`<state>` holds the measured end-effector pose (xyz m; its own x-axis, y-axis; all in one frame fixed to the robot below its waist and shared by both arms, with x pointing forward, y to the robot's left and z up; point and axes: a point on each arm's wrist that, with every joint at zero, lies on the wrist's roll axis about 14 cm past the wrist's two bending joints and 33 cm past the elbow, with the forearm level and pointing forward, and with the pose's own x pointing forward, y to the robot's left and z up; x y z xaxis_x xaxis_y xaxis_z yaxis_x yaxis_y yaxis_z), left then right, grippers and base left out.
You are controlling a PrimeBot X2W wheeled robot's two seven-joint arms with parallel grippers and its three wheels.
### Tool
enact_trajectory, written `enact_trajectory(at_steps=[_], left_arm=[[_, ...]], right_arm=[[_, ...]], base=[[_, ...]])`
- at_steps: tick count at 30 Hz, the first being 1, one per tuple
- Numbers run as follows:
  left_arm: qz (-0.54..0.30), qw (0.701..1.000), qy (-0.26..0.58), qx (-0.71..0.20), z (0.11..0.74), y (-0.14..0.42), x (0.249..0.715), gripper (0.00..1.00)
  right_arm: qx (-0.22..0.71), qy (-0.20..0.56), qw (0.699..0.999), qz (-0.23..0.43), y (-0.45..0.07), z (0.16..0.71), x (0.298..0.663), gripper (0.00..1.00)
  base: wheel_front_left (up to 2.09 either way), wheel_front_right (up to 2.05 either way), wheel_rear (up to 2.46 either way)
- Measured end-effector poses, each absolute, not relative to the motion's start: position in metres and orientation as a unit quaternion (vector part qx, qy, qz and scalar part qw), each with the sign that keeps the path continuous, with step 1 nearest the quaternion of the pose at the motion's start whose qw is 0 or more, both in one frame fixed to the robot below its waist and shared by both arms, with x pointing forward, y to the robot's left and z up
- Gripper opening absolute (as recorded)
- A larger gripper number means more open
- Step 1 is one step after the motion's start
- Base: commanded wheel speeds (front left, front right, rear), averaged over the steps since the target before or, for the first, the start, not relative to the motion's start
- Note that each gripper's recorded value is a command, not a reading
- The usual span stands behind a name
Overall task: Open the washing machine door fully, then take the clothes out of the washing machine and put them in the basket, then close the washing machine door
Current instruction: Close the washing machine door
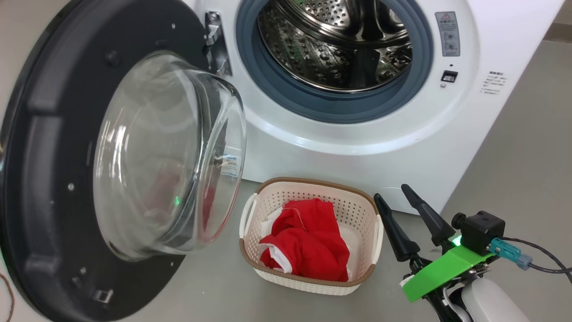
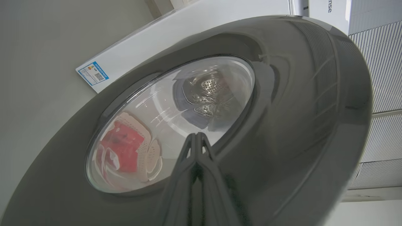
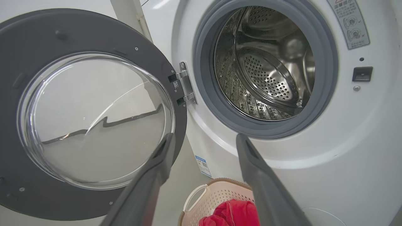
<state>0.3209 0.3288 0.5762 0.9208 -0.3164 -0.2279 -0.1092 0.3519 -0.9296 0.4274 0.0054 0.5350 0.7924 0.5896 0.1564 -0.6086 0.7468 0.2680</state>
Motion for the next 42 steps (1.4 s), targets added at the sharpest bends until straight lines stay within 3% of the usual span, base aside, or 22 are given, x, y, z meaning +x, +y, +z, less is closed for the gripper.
enact_trajectory(at_steps=[22, 42], left_arm=[[-0.217, 0.788, 0.273, -0.507, 0.595, 0.218, 0.35, 0.0], [-0.265, 0.785, 0.273, -0.489, 0.6, 0.165, 0.376, 0.0]], right_arm=[[0.162, -0.037, 0.952, 0.258, -0.04, 0.533, 0.427, 1.0], [0.159, -0.046, 0.964, 0.21, -0.077, 0.534, 0.424, 1.0]], base=[[0.0, 0.0, 0.0], [0.0, 0.0, 0.0]])
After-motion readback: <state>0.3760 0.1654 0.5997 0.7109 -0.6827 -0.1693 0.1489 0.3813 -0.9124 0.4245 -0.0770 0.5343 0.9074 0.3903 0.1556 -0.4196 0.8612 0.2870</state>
